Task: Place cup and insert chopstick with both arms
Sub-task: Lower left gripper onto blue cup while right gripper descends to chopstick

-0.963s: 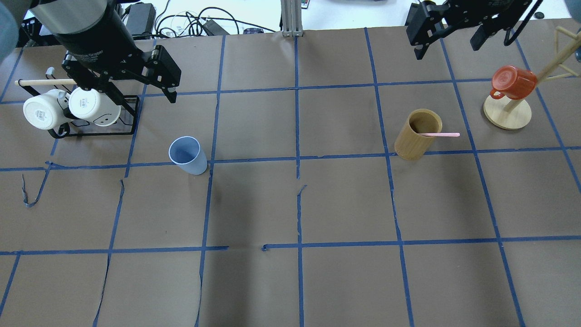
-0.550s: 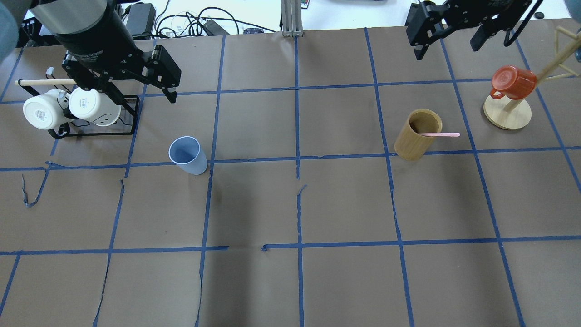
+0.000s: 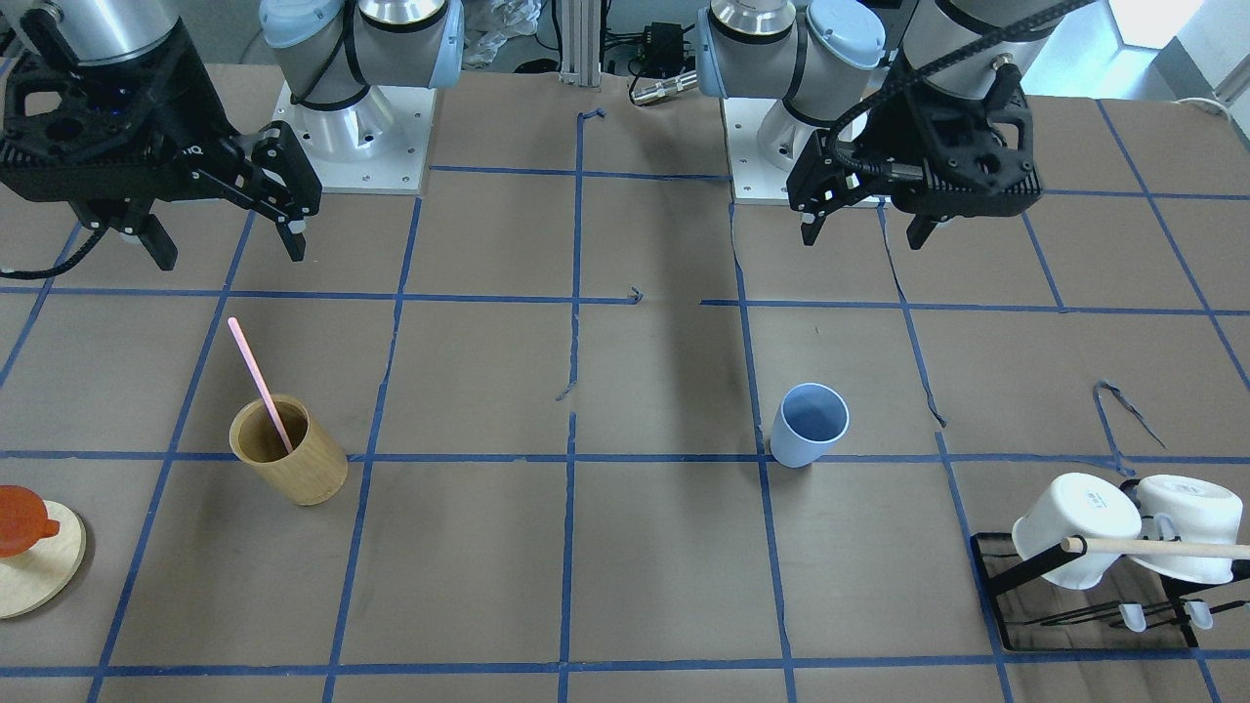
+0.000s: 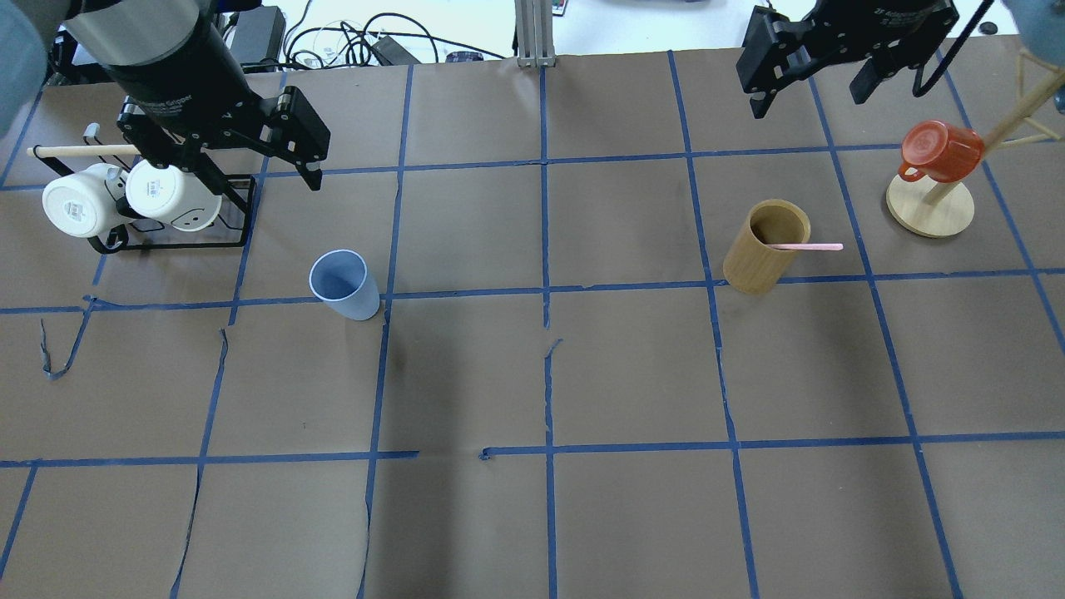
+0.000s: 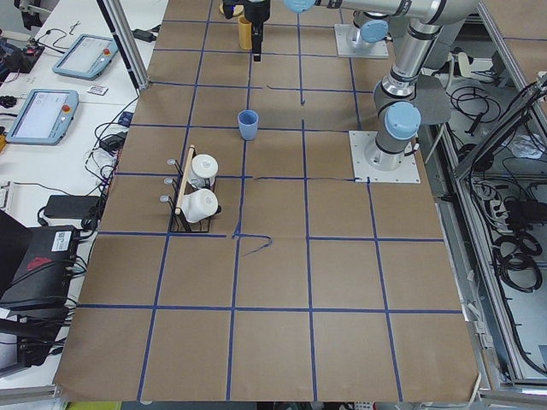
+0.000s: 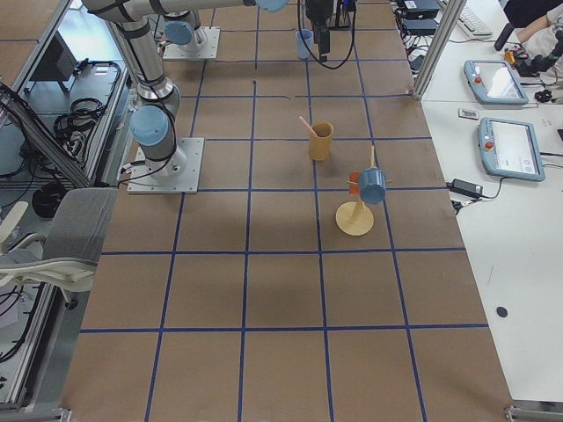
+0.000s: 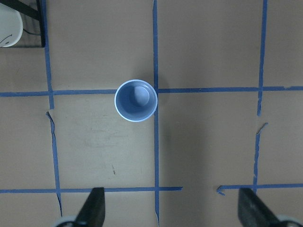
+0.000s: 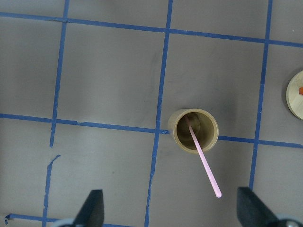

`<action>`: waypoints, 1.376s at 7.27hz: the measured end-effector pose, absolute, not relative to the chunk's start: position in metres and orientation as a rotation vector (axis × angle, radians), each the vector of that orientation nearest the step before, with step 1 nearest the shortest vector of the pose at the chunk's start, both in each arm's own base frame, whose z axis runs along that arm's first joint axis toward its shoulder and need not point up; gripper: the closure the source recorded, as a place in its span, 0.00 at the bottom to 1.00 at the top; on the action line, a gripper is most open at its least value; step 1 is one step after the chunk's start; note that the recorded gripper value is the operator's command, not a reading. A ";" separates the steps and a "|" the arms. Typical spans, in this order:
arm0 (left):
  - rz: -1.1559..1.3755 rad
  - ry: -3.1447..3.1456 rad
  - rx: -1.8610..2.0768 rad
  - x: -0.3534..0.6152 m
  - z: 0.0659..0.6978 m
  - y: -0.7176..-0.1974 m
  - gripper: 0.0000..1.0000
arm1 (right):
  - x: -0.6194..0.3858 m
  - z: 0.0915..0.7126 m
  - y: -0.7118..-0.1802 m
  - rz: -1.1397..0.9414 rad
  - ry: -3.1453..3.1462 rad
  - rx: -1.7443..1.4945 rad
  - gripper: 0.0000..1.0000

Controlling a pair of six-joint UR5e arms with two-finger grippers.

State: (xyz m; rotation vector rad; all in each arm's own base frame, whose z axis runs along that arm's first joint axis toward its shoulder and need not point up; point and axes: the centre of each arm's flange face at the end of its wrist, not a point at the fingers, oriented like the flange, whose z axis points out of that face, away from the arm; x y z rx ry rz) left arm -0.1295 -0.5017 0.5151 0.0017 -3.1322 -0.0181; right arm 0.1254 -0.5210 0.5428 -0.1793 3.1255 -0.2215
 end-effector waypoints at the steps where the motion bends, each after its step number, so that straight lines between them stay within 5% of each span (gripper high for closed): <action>1: -0.053 -3.132 -0.006 -0.128 0.496 -0.511 0.00 | 0.125 0.539 -0.522 -0.218 3.125 -0.179 0.00; 5: -0.027 -3.137 -0.050 -0.126 0.359 -0.551 0.00 | 0.109 0.496 -0.526 -0.230 3.132 -0.181 0.00; 8: -0.087 -3.139 -0.061 -0.126 0.294 -0.553 0.11 | 0.069 0.467 -0.526 -0.163 3.147 -0.218 0.00; 10: -0.137 -3.134 -0.052 -0.126 0.274 -0.555 0.72 | 0.050 0.431 -0.517 -0.117 3.146 -0.208 0.00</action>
